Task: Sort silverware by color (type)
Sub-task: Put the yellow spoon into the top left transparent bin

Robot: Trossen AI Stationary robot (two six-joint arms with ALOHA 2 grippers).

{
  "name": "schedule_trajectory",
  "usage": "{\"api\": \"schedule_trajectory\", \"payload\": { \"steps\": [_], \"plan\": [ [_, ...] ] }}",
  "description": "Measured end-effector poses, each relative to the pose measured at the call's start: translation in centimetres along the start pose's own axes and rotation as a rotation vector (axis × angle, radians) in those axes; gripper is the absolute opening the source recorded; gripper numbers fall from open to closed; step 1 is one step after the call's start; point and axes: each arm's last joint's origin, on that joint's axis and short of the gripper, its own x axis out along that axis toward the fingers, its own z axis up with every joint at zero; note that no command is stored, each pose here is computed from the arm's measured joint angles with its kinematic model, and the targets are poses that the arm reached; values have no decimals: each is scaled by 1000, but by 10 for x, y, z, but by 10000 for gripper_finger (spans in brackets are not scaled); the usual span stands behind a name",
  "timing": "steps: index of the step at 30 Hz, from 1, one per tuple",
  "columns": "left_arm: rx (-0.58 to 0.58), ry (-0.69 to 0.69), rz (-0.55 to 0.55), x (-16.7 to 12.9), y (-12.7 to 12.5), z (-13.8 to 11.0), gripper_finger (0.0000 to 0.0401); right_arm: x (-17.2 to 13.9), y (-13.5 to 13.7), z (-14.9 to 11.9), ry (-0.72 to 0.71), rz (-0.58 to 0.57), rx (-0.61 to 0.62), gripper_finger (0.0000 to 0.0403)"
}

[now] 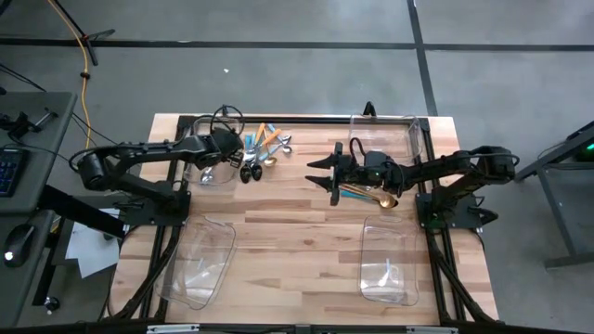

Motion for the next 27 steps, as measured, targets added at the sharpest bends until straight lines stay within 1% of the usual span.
{"api": "schedule_trajectory", "payload": {
  "steps": [4, 11, 23, 27],
  "plan": [
    [44, 65, 27, 10, -2, -6, 17, 0, 0, 0, 0, 1, 0, 168],
    [44, 62, 28, 16, -7, -4, 23, 0, 0, 0, 3, 1, 0, 167],
    [63, 41, 14, 10, -4, -2, 26, 0, 0, -1, 7, 1, 1, 167],
    [52, 28, 6, 7, -2, -1, 39, 0, 0, -1, 8, 0, 1, 167]
  ]
}}
